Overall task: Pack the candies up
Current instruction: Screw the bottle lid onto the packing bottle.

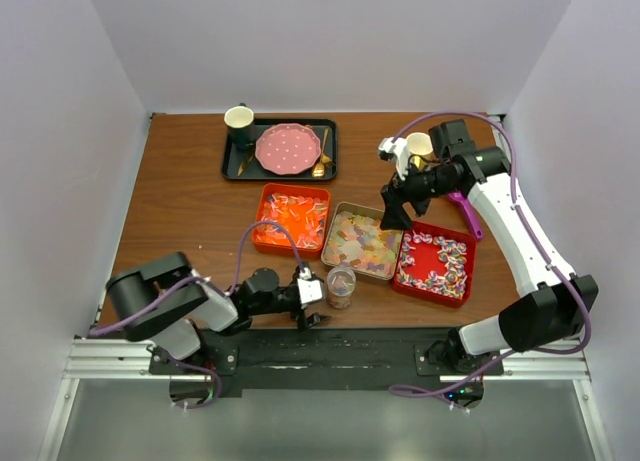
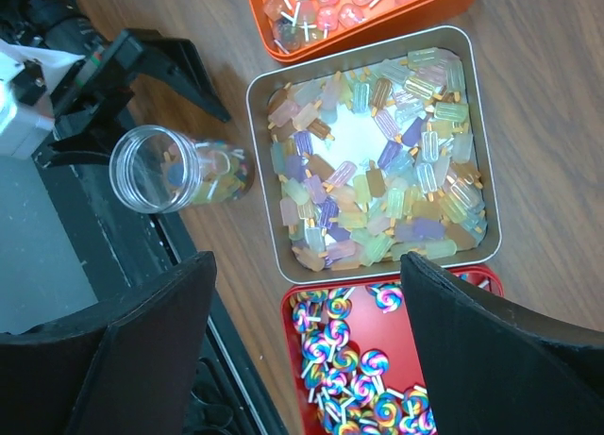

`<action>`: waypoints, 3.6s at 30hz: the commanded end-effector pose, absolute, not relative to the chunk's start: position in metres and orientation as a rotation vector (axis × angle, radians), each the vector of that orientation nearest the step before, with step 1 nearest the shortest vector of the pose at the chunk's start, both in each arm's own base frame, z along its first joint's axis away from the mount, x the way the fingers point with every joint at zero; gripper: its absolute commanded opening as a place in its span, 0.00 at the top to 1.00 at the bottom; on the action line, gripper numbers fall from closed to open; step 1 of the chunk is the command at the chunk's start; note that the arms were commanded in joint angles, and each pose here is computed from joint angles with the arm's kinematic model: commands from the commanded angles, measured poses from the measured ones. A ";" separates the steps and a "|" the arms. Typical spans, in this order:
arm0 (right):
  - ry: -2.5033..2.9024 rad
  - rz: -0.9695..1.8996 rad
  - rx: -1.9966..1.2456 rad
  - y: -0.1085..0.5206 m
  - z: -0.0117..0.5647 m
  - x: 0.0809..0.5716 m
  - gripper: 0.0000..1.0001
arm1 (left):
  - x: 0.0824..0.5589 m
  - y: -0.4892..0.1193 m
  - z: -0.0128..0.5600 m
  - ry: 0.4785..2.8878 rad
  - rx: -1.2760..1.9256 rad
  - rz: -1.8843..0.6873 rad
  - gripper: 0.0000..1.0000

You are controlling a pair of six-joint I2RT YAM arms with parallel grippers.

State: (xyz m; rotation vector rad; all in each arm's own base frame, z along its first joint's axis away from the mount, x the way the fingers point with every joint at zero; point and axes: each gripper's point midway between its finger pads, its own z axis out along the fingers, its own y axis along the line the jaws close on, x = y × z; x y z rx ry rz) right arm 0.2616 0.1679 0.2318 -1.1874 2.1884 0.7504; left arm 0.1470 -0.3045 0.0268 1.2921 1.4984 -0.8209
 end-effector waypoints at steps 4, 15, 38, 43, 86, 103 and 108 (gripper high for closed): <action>2.099 0.797 -1.380 0.198 0.213 0.234 0.23 | 0.143 -0.332 0.073 1.257 1.217 -0.945 0.14; 1.906 0.919 -1.756 0.249 0.172 0.193 0.43 | 0.161 -0.342 0.052 1.344 1.192 -0.874 0.14; 1.821 0.844 -2.011 0.259 0.124 0.144 0.81 | 0.170 -0.346 0.037 1.419 1.200 -0.832 0.77; 1.877 0.831 -2.012 0.252 0.108 0.142 0.85 | 0.169 -0.347 0.032 1.442 1.212 -0.840 0.77; 1.437 0.759 -2.468 0.228 0.139 0.164 0.01 | 0.173 -0.348 -0.003 1.619 1.230 -0.901 1.00; 1.655 0.673 -2.472 0.188 0.130 0.141 0.02 | 0.177 -0.346 -0.008 1.656 1.216 -0.876 1.00; 1.715 0.648 -2.460 0.173 0.130 0.130 0.02 | 0.176 -0.346 -0.010 1.661 1.226 -0.881 1.00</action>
